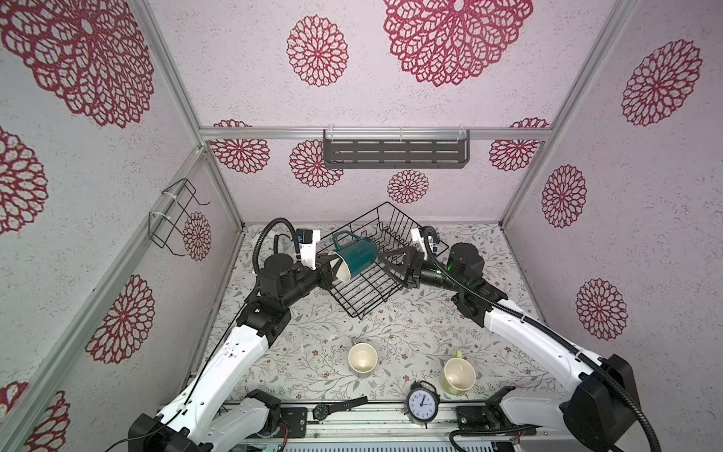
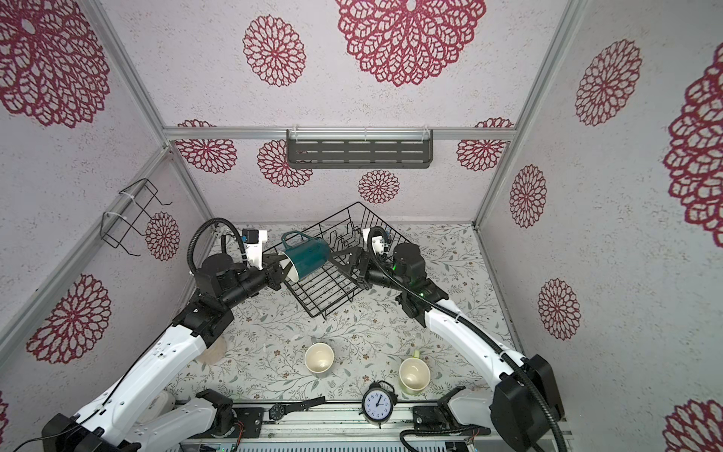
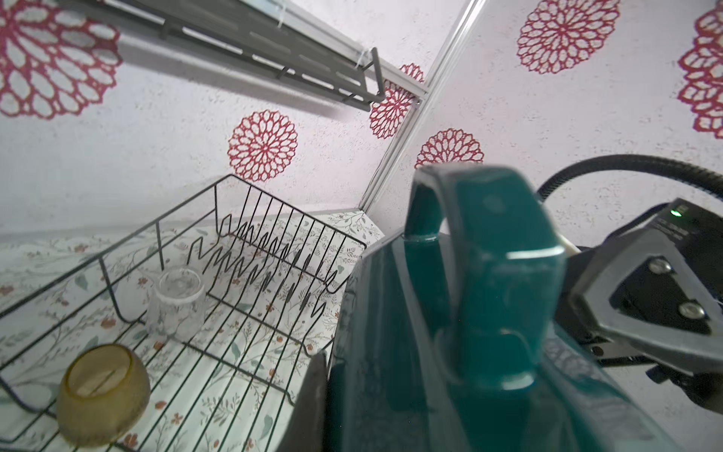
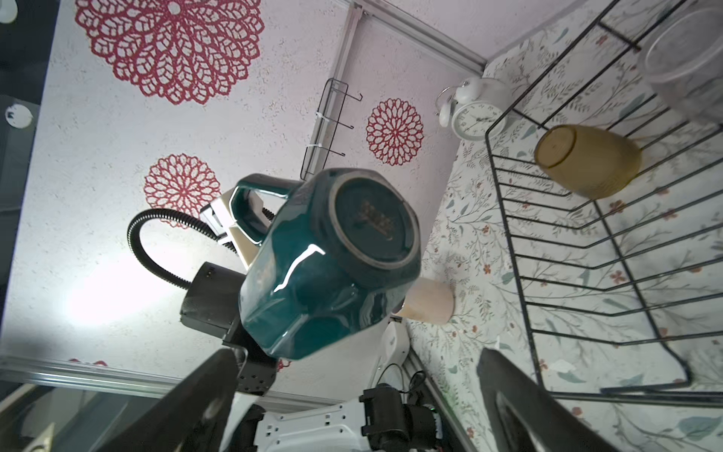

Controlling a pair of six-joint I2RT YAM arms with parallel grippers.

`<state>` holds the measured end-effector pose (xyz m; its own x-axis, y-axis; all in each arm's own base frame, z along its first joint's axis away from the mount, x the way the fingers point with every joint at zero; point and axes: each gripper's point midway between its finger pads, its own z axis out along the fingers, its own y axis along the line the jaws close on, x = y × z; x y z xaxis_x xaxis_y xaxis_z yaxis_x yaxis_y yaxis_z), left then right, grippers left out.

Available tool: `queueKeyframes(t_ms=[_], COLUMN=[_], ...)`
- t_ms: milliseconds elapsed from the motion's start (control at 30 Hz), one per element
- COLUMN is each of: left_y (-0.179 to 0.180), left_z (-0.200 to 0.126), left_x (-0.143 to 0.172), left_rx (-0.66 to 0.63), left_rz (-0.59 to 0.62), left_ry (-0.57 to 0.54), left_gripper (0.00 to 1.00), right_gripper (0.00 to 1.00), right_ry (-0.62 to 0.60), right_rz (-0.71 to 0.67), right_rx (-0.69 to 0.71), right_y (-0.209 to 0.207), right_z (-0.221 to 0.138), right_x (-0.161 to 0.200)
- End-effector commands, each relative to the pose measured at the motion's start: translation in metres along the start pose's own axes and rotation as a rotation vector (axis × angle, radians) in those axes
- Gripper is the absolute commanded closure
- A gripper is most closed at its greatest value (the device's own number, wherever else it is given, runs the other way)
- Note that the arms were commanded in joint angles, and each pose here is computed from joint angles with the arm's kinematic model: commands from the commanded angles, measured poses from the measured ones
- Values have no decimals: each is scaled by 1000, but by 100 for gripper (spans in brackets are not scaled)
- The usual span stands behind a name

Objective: Load cups into a dish rack
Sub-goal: Place the cup upside down at the dish rack.

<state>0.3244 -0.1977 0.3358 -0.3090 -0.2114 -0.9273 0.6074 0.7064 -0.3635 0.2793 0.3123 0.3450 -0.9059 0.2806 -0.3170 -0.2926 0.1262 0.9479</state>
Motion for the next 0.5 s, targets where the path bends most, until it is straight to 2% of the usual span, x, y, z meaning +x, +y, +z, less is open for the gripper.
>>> queueKeyframes(t_ms=[0,233,367,467], left_y=[-30,-29,-34,-45], left_z=[-4,10,14,16], left_x=[-38,-24,-13,-5], left_rx=[130,148,179,210], left_rz=[184,244,303,362], left_ry=[-150,-92,-92,-100], left_gripper=[100,100,100,100], right_gripper=[1,9,10,15], right_ry=[9,23,42,20], right_rz=[106,164,203,249], right_rx=[-90,-123,-80,-34], right_y=[24,28,21,9], right_z=[6,19,26,30], right_x=[-1,3,7,7])
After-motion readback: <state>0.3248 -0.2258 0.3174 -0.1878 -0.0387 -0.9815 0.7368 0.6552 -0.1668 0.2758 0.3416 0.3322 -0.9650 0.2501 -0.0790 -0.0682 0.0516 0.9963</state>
